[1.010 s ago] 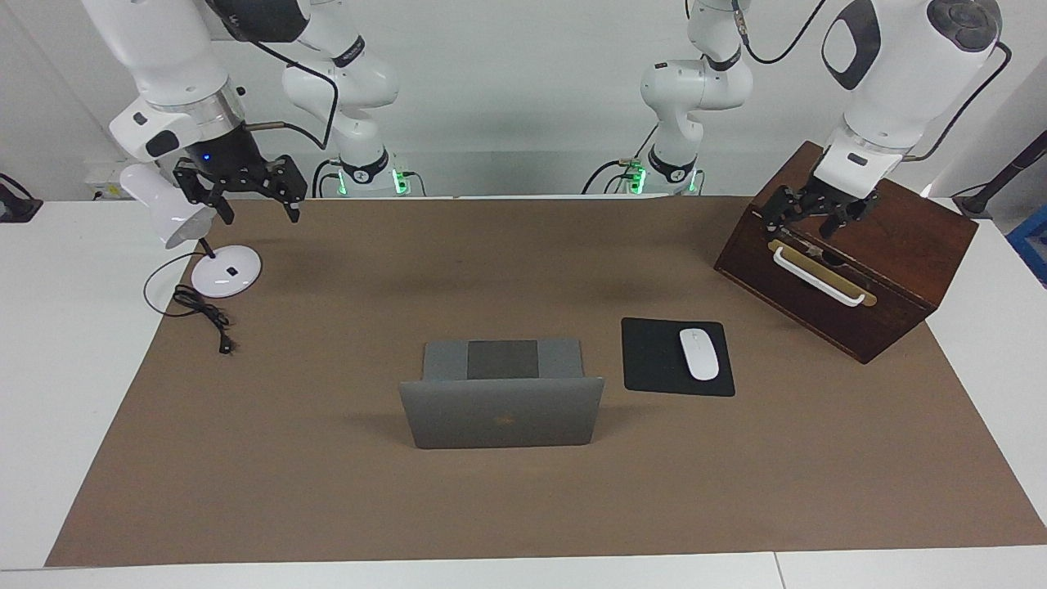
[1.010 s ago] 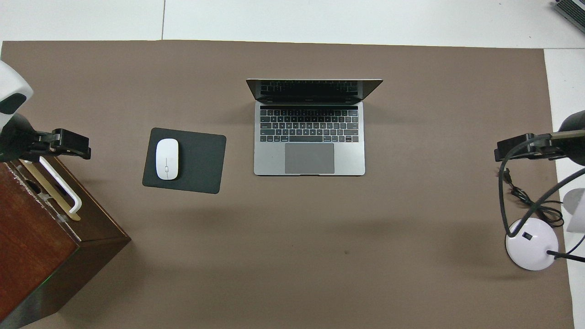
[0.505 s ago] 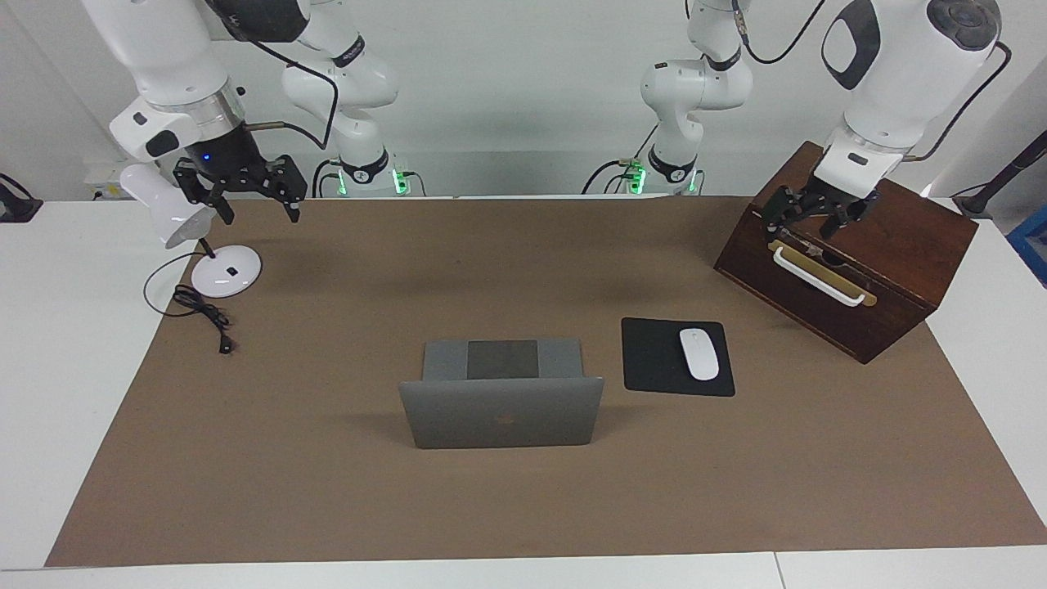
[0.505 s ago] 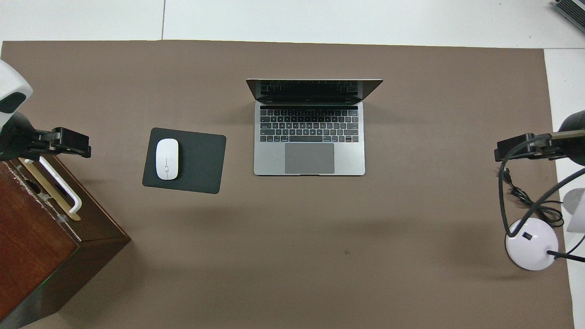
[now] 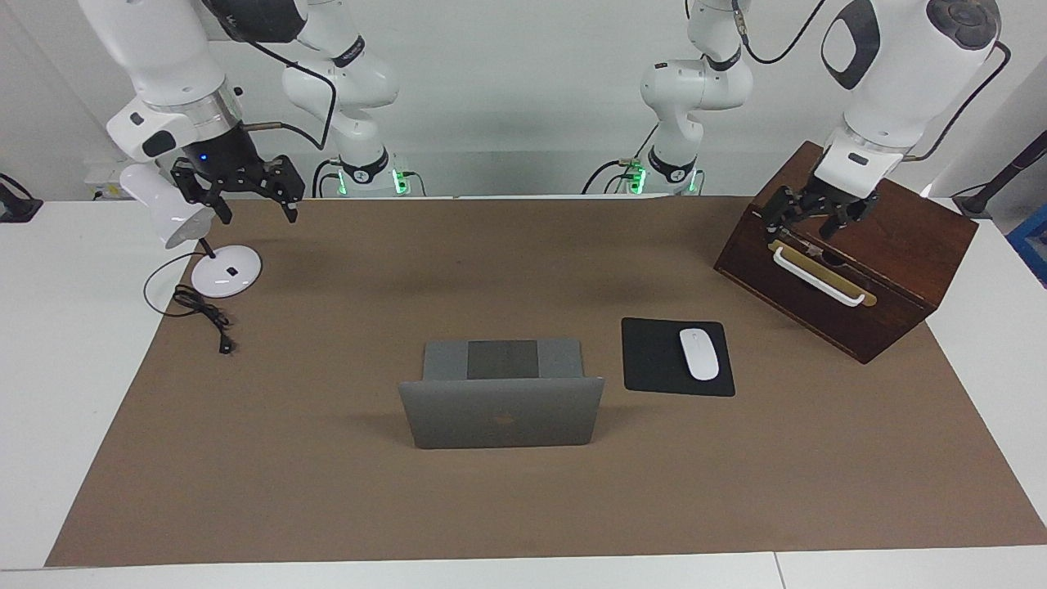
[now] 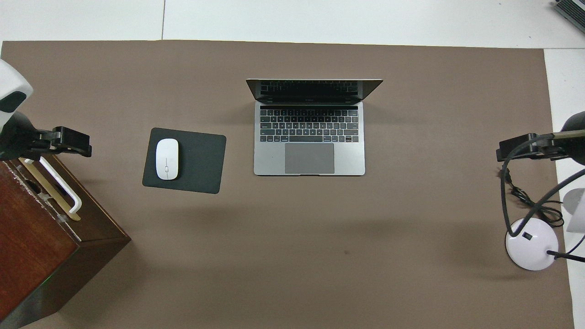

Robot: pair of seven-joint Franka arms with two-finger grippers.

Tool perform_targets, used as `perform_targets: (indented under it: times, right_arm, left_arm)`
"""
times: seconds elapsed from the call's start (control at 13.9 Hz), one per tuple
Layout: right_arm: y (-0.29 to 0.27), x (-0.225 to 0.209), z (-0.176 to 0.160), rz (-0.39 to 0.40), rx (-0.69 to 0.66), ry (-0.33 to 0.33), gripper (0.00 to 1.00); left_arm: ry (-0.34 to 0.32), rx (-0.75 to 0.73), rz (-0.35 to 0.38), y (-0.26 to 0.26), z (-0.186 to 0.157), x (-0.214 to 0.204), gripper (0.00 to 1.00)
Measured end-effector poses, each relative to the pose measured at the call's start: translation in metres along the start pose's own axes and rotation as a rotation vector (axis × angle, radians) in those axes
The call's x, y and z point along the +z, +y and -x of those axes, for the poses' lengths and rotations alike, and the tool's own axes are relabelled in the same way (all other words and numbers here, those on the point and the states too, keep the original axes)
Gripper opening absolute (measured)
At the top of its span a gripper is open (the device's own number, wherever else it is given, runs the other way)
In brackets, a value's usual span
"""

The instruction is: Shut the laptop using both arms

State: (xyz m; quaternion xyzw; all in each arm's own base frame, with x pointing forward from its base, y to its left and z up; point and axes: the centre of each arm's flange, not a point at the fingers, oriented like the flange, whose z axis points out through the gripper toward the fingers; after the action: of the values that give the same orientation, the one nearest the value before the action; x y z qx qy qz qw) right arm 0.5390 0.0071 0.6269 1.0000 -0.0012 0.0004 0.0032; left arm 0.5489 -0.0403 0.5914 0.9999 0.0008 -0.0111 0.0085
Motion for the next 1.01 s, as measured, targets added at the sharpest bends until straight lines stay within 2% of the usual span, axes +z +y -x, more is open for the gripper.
perform_targets:
  times: [0.36, 0.43, 0.58, 0.65, 0.79, 1.01]
  right_arm:
    - [0.000, 0.000, 0.000, 0.000, 0.000, 0.000, 1.00]
    - [0.000, 0.000, 0.000, 0.000, 0.000, 0.000, 1.00]
    - [0.000, 0.000, 0.000, 0.000, 0.000, 0.000, 1.00]
    - [0.000, 0.000, 0.000, 0.000, 0.000, 0.000, 1.00]
    - [0.000, 0.000, 0.000, 0.000, 0.000, 0.000, 1.00]
    - [0.000, 0.000, 0.000, 0.000, 0.000, 0.000, 1.00]
  left_arm:
    - [-0.001, -0.002, 0.000, 0.000, 0.000, 0.000, 1.00]
    - [-0.001, -0.004, 0.000, 0.000, 0.000, 0.000, 0.93]
    - [-0.002, -0.012, 0.001, 0.000, 0.000, 0.001, 0.90]
    - [-0.003, -0.021, 0.002, 0.001, 0.000, 0.002, 0.82]
    - [-0.007, -0.057, 0.010, 0.003, 0.000, 0.003, 0.56]
    - [-0.026, -0.123, 0.010, 0.009, 0.001, 0.011, 0.23]
